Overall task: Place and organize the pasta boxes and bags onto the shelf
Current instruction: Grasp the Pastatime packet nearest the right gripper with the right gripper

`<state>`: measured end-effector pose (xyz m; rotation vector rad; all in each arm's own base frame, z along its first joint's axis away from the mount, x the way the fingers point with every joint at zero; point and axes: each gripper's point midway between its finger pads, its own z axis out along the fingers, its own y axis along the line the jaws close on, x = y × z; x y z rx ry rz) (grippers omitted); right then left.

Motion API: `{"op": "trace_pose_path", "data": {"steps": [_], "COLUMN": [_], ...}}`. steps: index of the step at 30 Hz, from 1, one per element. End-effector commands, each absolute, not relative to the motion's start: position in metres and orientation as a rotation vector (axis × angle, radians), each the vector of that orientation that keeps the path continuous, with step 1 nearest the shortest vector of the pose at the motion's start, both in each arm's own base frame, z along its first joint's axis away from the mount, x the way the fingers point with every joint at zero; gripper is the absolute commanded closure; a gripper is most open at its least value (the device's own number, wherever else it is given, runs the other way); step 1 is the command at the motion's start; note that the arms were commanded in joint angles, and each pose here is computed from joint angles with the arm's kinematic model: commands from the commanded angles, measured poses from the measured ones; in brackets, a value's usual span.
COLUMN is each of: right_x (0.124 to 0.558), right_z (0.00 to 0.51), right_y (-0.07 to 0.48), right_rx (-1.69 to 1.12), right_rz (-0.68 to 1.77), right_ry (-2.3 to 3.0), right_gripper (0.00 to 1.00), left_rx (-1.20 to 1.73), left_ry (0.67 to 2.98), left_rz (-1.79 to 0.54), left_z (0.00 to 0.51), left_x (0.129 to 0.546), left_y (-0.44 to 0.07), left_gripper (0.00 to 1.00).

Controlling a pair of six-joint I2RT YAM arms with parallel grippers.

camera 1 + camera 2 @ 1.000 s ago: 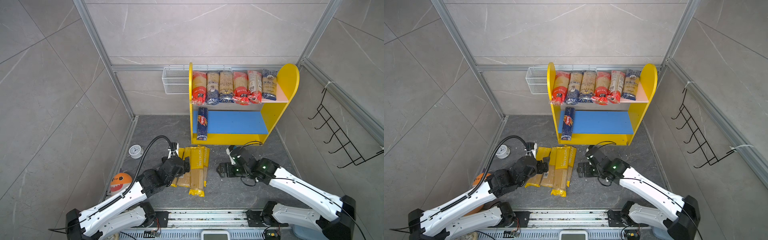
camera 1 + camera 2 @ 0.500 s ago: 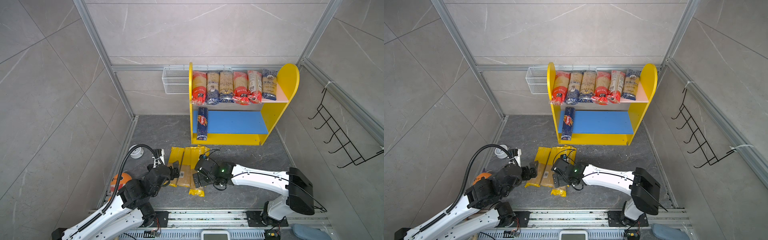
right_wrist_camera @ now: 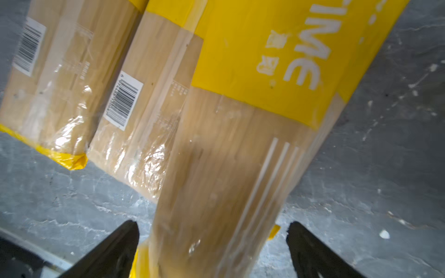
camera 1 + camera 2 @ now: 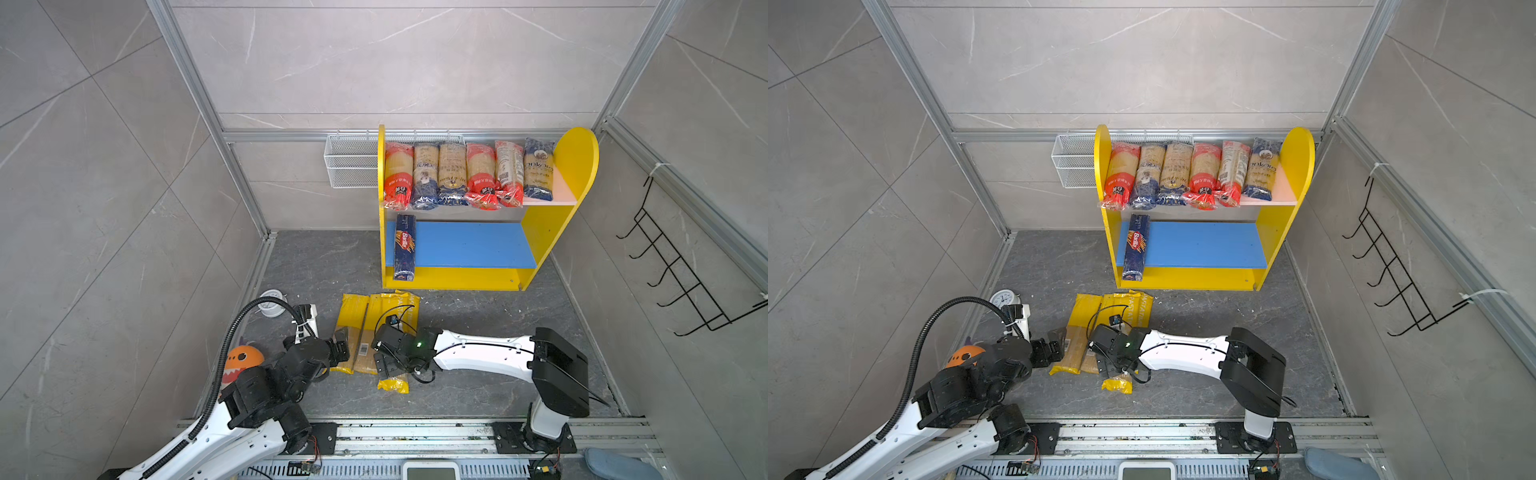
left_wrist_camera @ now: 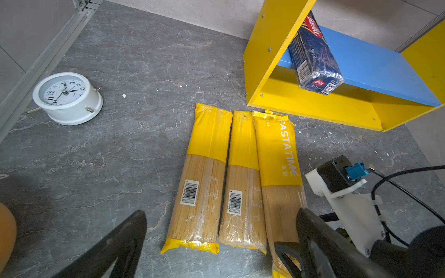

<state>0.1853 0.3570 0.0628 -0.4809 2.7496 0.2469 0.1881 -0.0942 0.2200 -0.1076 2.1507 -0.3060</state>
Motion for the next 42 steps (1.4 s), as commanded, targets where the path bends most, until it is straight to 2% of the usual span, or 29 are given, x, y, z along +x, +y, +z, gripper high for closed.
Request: {"op": "trace_pose_path", "data": {"steps": [1,14,19,20,23,25,29,39,42], "right_x": [0.186,0.187,0.183,0.183,0.183,0.182,0.179,0.176,0.176], "right_z": [0.057,0.034,0.028,0.028,0.029,0.028,0.027,0.03,0.032], "right_y": [0.364,0.36,0.361,0.361,0.36,0.357,0.356,0.354,0.353], "right_rx": [-0.474,-0.458,-0.466,-0.468,-0.46,-0.456,-0.453,-0.468,-0.475], "right_rz": [0.225,0.132,0.133,0.137,0.15,0.151,0.178,0.23,0.247], "right_ry": [2.757,2.8,2.82,2.82,2.814,2.813,2.815,2.799,2.788], "right_gripper": [0.0,0.01,0.05,0.09,0.33,0.44,0.55,0.92,0.98], "left_rx": [-0.144,-0.128,-0.13,-0.131,-0.132,-0.127,-0.123,-0.126,-0.125], "left_ry": [2.141,2.149,2.148,2.146,2.145,2.147,2.155,2.167,2.175], "left_rz": [-0.274,-0.287,-0.289,-0.292,-0.294,-0.293,-0.284,-0.278,-0.275], "left_z": [0.224,0.225,0.225,0.225,0.224,0.223,0.223,0.219,0.217], "left_x": [0.187,0.185,0.184,0.184,0.185,0.186,0.187,0.19,0.192], "left_y": [-0.084,-0.085,-0.084,-0.084,-0.085,-0.087,-0.088,-0.093,-0.097], "left_gripper": [0.0,0.0,0.0,0.0,0.0,0.0,0.0,0.0,0.0]}}
